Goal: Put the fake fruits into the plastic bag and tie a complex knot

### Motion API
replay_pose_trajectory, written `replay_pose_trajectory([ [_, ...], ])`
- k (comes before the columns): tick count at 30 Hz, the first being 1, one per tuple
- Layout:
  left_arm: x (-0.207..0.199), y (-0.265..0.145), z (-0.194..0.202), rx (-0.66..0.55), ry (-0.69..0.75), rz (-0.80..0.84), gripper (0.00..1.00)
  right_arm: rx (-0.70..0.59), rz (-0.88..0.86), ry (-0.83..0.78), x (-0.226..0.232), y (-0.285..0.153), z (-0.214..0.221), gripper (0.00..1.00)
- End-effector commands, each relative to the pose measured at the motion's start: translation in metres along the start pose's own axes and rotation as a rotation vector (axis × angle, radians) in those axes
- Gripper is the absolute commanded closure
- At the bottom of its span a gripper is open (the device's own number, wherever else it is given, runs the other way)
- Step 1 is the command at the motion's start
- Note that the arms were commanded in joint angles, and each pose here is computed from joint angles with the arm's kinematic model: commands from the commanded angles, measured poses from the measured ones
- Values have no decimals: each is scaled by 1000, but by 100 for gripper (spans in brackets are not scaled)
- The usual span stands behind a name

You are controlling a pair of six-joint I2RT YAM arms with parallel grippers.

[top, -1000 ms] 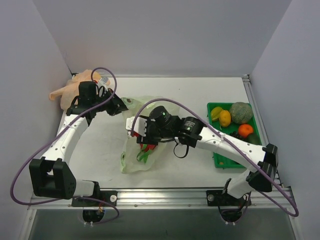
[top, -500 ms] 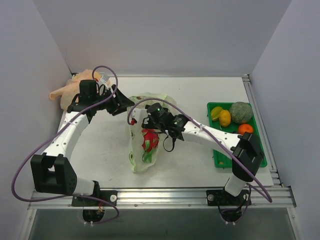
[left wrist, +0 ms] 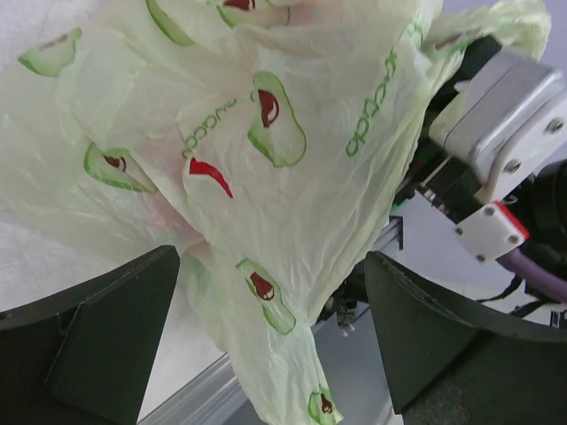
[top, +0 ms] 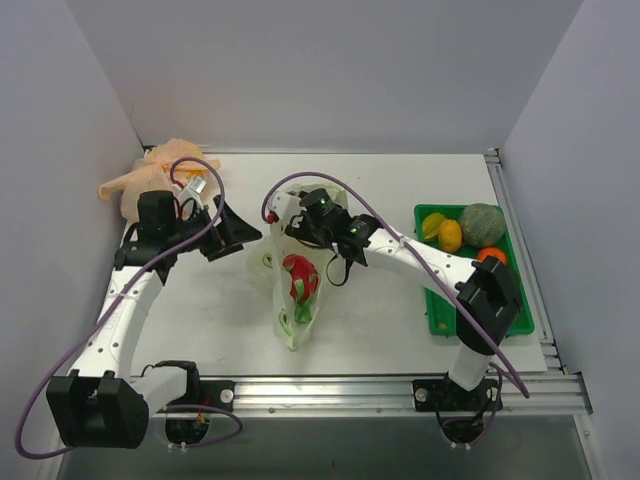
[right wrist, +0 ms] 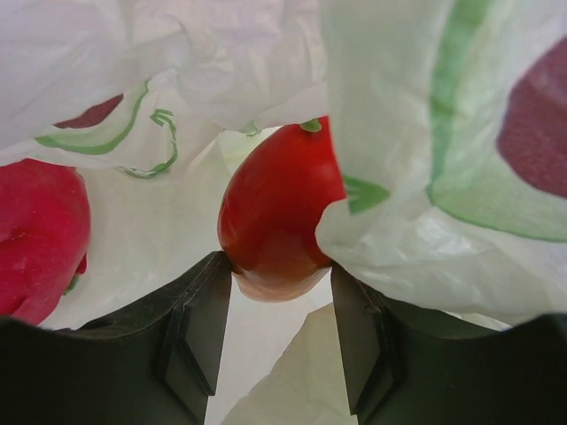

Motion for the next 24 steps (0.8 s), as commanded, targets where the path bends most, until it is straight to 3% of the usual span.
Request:
replay_pose_trajectory([
  [1, 7, -6, 26, 95, 7, 40, 2, -21, 11, 46, -10, -1, -10, 54],
  [4, 3, -8, 37, 116, 30, 81, 3, -4, 3, 69, -8, 2, -5, 48],
  [5, 2, -9, 40, 114, 48, 96, 3, -3, 2, 76, -9, 3, -5, 39],
  [7, 1, -9, 47, 121, 60, 109, 2, 5, -2, 86, -8, 4, -4, 32],
  [11, -2, -8, 63, 124, 101, 153, 3, 13, -11, 103, -7, 5, -4, 26],
  [18, -3, 4, 85, 129, 167, 166, 3, 18, -19, 119, -9, 4, -6, 25],
  [24, 10, 24, 90, 76, 196, 54, 2, 22, -28, 130, -10, 0, -6, 24],
])
Point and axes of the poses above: each gripper's point midway between its finger pads, its own y axis out along the fingers, its own x axis along the line the jaws close on, z = x × y, the point moved 2 cm from there along -y, back along the fingers, and after that the axes turned 15 degrees about -y, right-handed, at the moved point
